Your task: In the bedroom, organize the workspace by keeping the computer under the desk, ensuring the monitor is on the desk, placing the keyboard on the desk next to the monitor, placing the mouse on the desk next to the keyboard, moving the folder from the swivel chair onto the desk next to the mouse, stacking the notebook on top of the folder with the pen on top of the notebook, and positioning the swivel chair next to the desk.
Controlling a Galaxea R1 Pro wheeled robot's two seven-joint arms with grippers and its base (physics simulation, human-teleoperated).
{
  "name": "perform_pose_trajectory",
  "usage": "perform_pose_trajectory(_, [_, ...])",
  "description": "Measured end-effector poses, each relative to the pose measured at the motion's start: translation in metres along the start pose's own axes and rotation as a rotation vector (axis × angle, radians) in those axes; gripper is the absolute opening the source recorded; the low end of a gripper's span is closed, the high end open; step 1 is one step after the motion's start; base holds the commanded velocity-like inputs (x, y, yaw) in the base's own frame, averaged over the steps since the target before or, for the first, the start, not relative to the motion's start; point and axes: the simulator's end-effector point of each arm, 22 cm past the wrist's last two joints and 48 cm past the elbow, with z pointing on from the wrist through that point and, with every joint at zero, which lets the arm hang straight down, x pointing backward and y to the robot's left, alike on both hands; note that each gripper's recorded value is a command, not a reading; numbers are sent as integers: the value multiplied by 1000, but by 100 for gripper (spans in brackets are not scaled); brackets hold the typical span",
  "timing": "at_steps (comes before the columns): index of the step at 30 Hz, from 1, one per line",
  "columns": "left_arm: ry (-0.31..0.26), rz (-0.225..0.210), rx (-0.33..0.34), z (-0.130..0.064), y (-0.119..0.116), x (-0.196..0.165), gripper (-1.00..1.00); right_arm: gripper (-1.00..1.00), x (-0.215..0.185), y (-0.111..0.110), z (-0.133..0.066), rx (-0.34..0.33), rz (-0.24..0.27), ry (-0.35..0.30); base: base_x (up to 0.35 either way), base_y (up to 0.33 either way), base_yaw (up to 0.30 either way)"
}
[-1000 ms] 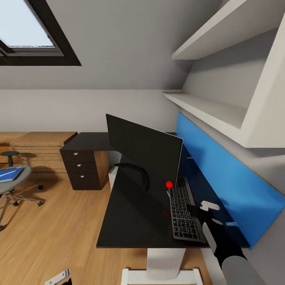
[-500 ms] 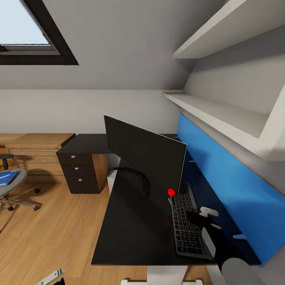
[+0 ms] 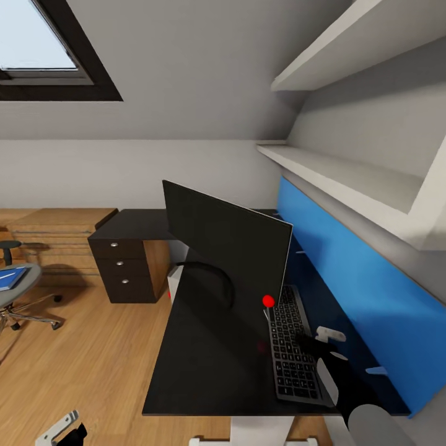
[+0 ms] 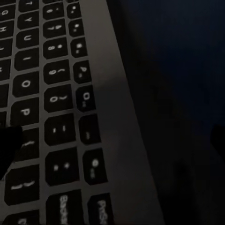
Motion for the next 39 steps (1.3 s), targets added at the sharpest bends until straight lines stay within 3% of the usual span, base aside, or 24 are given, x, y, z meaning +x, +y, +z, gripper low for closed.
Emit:
perform_pose_trajectory(6, [31,2,-2,6,1,11,100,100,6,-2,6,3,-9,1,0,0,0])
perform_pose_trajectory(24, [30,18,11,7,-3,14,100,100,6,-1,6,0,-12,-2,102,0,0])
perform_pose_trajectory(29, [20,74,16,7,-5,12,100,100,6,-1,7,1,-13,-1,88,0,0])
perform_pose_trajectory(39, [14,84,14,12,-5,15,100,100,7,-1,11,-6,-11,-9,8,0,0])
